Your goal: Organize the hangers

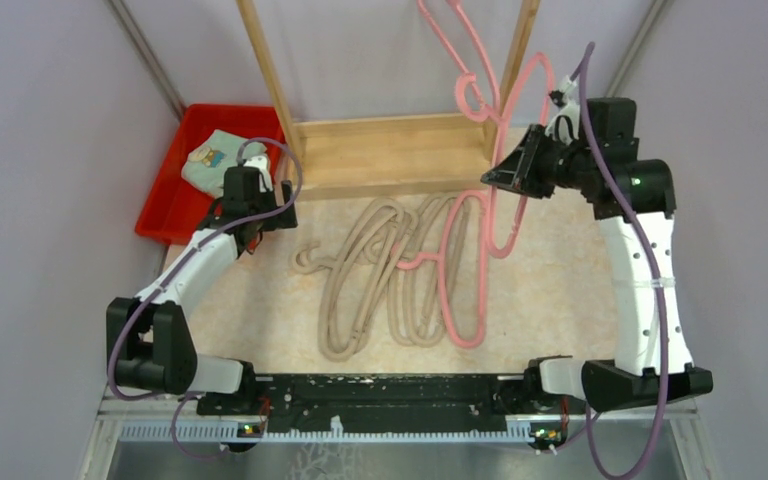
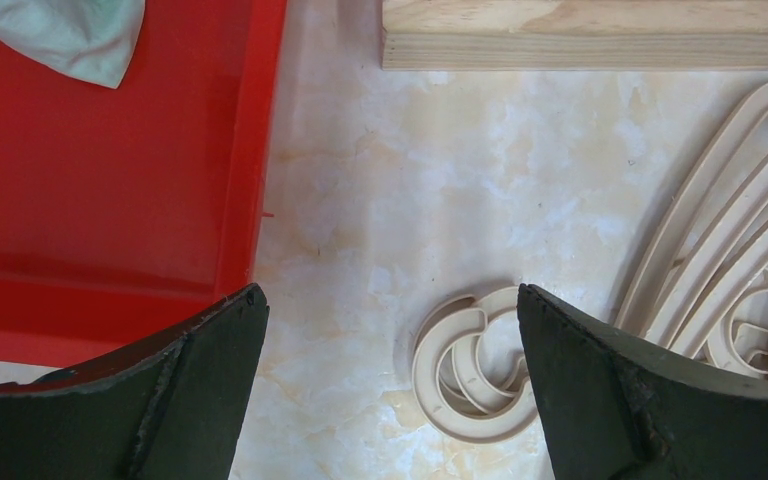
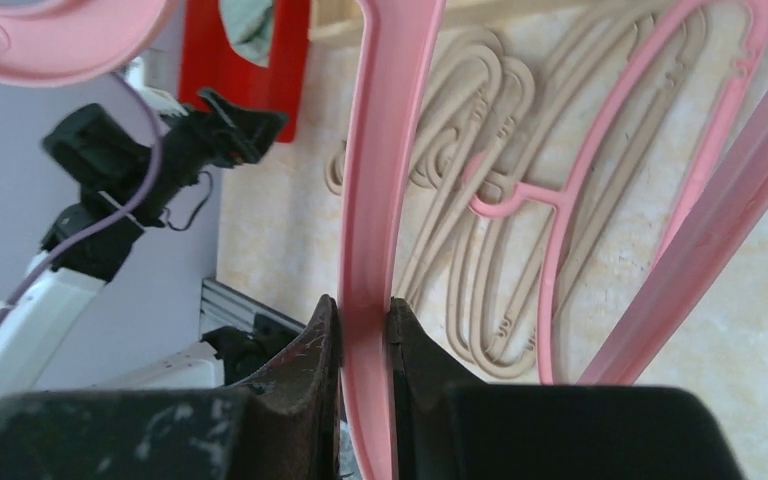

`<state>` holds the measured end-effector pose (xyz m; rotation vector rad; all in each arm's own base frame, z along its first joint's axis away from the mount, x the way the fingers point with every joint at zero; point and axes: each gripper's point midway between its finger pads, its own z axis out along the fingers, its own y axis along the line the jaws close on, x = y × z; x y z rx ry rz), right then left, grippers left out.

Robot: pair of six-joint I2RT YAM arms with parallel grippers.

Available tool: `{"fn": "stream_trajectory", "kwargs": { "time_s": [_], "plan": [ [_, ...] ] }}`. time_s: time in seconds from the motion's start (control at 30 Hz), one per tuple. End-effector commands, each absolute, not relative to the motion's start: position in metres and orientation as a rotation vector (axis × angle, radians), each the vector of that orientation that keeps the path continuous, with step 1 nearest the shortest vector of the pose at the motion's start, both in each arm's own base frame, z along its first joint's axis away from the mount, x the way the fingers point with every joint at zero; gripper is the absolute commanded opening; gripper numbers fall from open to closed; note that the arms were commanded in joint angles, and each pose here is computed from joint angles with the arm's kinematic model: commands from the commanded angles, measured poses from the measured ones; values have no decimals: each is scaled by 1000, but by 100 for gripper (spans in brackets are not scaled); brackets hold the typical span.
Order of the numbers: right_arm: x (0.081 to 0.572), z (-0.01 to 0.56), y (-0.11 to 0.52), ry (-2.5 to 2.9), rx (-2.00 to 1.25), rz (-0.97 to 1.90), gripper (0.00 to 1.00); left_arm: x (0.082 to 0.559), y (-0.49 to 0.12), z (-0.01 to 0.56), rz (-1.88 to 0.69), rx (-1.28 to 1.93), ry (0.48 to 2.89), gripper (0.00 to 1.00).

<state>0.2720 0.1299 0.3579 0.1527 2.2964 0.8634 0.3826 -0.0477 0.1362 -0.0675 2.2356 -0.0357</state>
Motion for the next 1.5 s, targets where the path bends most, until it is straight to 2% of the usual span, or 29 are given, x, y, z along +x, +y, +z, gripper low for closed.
{"fn": "stream_trajectory", "kwargs": {
  "time_s": [0.0,0.2,0.53,0.77,1.2,1.47],
  "plan": [
    [257,406,133,2203,81,904,0,391,-56,148,-67,-49,2211,100],
    [249,426,138,2127,20,940,0,388,-58,145,-93,-63,2217,100],
    [262,504,177,1881,-129,1283,0,386,-51,149,-48,-59,2205,100],
    [322,519,184,1744,-85,1354,0,382,-51,144,-49,-55,2207,100],
    [427,582,182,1452,12,1482,0,380,-46,135,-10,-37,2224,100],
    [469,555,178,1520,178,1531,0,376,-41,134,25,-41,2224,100]
  ]
}}
